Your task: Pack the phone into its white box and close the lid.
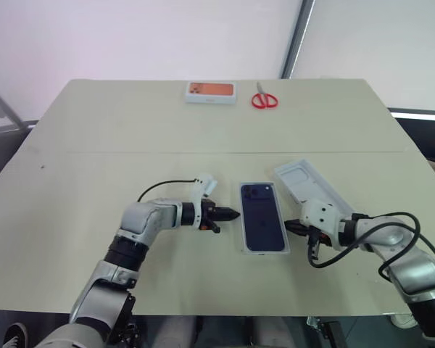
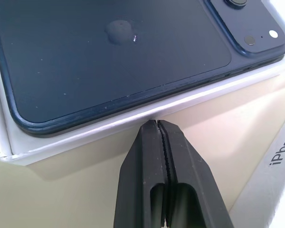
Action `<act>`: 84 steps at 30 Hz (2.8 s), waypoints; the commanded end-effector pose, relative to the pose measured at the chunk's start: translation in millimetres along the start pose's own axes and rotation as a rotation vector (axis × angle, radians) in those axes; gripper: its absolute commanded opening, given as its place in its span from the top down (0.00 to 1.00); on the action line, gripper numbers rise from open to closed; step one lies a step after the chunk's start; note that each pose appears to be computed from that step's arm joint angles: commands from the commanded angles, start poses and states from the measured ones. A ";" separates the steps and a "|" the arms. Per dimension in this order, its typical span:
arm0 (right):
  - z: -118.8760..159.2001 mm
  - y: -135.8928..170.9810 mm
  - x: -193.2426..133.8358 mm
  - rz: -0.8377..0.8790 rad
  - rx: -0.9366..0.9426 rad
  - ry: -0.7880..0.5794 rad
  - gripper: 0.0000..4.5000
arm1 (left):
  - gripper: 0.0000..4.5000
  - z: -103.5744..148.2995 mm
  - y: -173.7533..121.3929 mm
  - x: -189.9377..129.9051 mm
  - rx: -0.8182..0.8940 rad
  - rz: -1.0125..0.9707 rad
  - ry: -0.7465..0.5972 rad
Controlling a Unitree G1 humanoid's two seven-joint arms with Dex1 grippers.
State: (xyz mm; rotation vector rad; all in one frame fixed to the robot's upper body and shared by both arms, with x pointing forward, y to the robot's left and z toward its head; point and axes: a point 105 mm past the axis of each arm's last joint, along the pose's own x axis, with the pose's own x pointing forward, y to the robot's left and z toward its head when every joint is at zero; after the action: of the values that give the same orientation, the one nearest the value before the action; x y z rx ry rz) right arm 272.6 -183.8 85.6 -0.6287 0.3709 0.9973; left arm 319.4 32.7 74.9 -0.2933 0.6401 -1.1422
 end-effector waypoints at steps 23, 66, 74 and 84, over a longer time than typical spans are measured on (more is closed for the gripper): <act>35.7 -38.3 -33.9 -0.161 -0.162 -0.015 0.99 | 1.00 14.5 -0.8 -57.5 0.136 0.050 -0.114; 20.5 -34.0 -17.5 -0.384 0.531 0.277 0.29 | 0.00 45.2 -8.9 -59.6 0.239 0.060 -0.343; 2.6 -37.6 -11.9 -0.462 0.533 0.330 0.99 | 0.00 41.9 -9.2 -56.6 0.231 0.073 -0.329; 12.0 -62.7 -18.6 -0.573 0.504 0.282 0.99 | 0.00 41.8 -8.3 -57.3 0.221 0.082 -0.330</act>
State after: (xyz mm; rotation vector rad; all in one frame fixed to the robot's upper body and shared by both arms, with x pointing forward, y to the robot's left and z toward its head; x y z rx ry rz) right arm 308.4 -202.1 112.6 -0.3661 0.6754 0.3183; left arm 326.3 80.3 119.0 -0.2704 0.2807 -1.0224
